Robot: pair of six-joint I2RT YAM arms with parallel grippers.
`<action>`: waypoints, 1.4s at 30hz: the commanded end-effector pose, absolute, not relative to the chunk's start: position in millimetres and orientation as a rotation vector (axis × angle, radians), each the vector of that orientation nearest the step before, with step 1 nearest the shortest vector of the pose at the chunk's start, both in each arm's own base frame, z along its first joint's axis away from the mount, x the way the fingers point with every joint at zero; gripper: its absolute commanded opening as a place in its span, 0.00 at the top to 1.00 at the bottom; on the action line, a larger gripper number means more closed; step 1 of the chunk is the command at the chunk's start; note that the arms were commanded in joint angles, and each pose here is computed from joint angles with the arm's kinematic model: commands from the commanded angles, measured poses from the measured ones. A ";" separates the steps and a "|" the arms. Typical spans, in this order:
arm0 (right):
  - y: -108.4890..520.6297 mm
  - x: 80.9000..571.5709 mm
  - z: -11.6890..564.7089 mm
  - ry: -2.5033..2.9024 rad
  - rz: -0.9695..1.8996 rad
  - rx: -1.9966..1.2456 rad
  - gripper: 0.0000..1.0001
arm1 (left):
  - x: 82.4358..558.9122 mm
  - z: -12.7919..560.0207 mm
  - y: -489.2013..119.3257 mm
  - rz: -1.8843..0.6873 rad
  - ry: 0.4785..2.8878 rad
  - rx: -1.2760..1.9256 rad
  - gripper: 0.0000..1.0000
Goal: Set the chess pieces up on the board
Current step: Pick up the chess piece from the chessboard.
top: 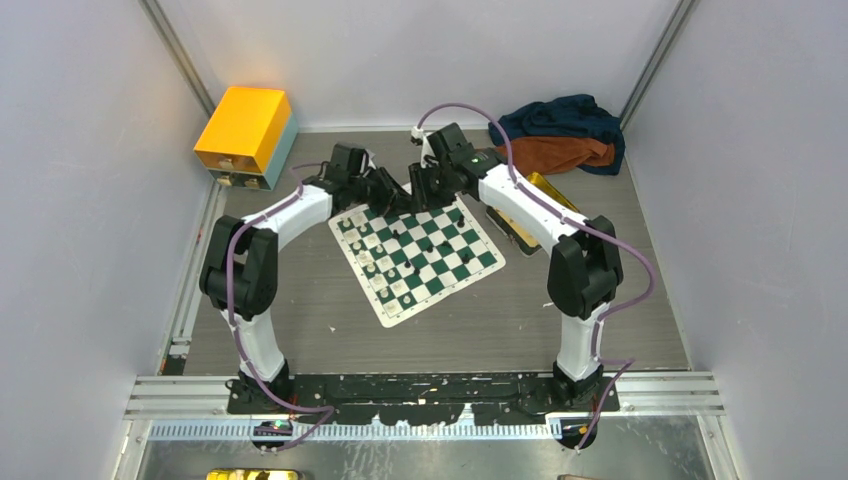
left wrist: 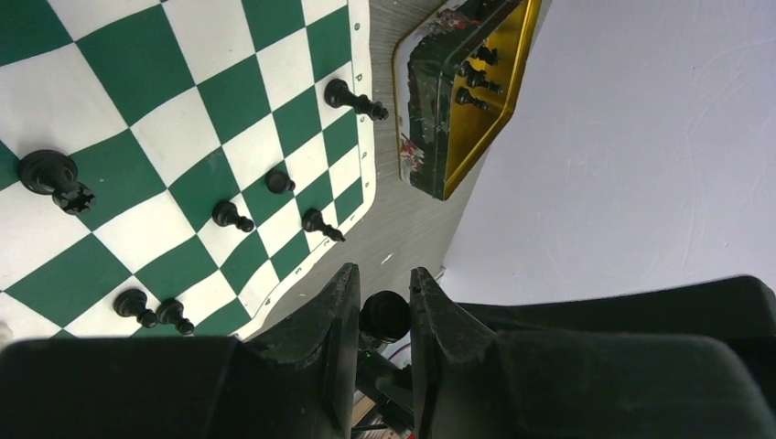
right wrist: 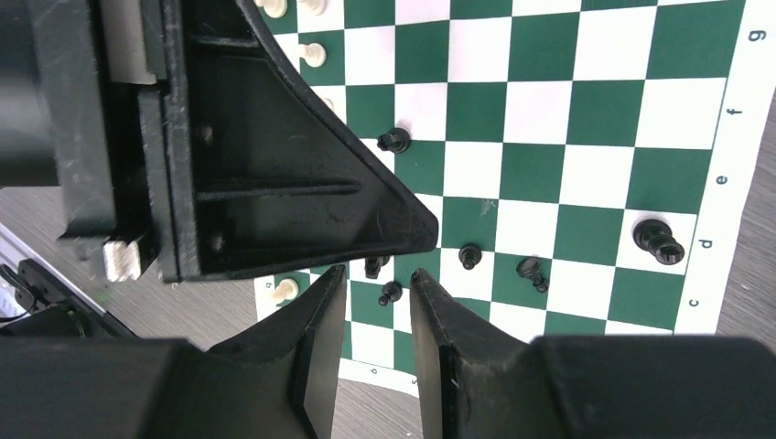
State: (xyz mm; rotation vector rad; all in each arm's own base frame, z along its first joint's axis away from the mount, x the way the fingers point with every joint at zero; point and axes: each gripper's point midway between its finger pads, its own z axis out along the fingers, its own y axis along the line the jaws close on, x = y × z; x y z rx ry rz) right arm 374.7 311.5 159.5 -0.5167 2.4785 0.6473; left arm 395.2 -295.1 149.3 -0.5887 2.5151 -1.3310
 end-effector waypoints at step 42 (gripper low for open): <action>286.1 418.2 251.2 1.772 0.642 -0.291 0.64 | 444.0 219.1 -316.4 -1.821 2.051 -1.399 1.00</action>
